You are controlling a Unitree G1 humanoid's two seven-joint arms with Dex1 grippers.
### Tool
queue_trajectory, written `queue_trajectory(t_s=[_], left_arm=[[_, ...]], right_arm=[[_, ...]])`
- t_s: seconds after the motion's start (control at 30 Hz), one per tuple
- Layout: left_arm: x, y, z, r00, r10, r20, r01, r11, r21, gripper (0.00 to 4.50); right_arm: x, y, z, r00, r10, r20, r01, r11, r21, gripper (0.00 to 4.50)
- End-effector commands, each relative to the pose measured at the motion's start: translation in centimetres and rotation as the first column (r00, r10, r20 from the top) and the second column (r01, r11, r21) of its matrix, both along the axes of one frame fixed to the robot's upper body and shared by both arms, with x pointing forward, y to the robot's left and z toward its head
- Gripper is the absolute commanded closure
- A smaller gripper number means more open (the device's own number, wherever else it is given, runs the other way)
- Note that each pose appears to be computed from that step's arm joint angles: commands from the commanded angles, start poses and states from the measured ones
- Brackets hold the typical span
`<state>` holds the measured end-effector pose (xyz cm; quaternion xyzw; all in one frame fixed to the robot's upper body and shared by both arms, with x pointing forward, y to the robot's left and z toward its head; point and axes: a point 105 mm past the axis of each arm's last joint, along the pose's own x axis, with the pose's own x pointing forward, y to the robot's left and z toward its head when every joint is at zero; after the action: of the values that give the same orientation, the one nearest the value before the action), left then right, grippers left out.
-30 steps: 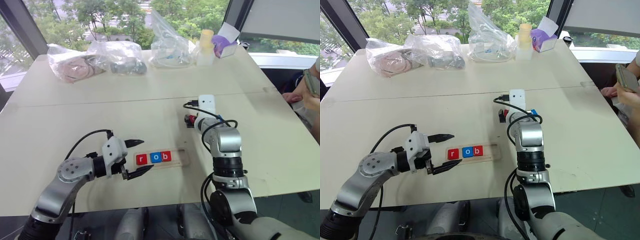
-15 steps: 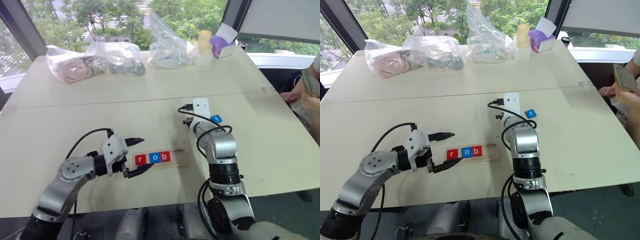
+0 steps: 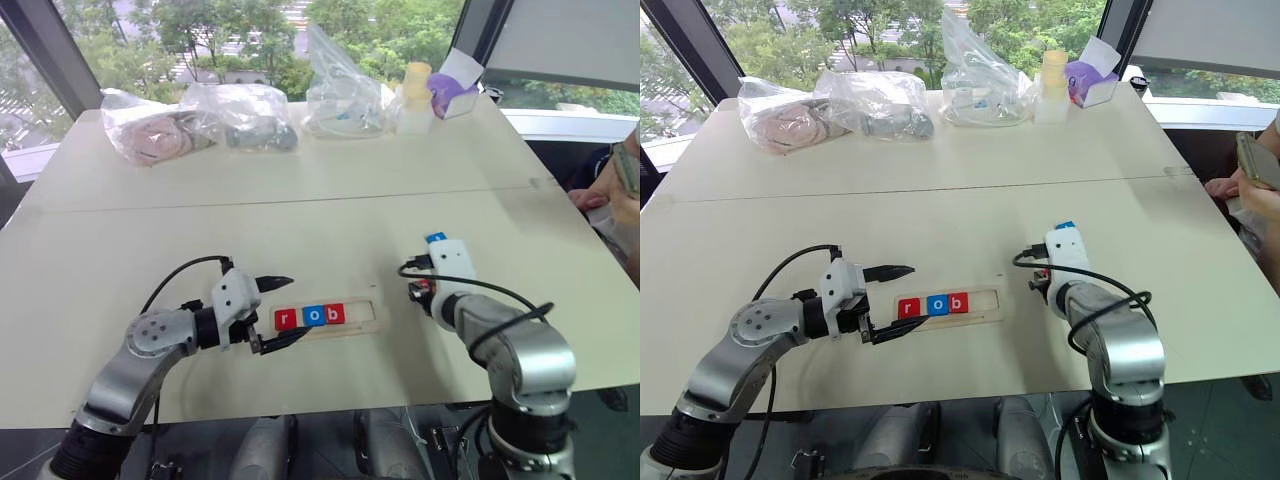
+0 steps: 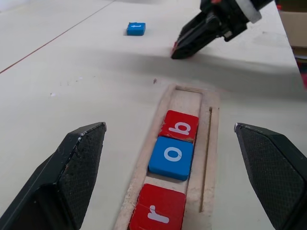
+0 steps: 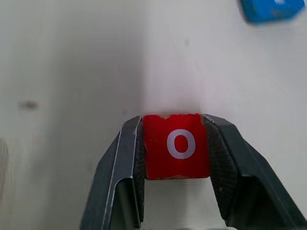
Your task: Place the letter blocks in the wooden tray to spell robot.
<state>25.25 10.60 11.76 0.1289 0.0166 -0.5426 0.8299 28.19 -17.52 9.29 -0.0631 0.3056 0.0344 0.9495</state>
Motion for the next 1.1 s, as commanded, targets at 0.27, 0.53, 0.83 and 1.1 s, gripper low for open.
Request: queue_trajectory(t_s=[0.27,0.53,0.83,1.1], left_arm=[[0.1,-0.4,0.7,0.999,-0.033,0.040,0.034,0.999,-0.008,0.00],[0.1,-0.3,0.7,0.998,-0.039,0.039,0.039,0.999,0.000,0.00],[0.3,-0.2,0.9,0.998,-0.038,0.049,0.038,0.999,0.003,0.00],[0.5,0.2,1.3,0.998,-0.012,0.065,0.012,1.000,0.002,0.00]], right_arm=[[-1.6,0.8,-1.1,0.999,0.009,-0.051,-0.005,0.998,0.068,1.90],[-0.7,0.4,3.5,0.879,0.476,-0.035,-0.477,0.873,-0.099,0.02],[-0.1,-4.8,3.5,0.518,0.842,-0.147,-0.851,0.493,-0.180,0.02],[1.3,-5.8,0.9,0.329,0.926,-0.184,-0.938,0.298,-0.175,0.02]])
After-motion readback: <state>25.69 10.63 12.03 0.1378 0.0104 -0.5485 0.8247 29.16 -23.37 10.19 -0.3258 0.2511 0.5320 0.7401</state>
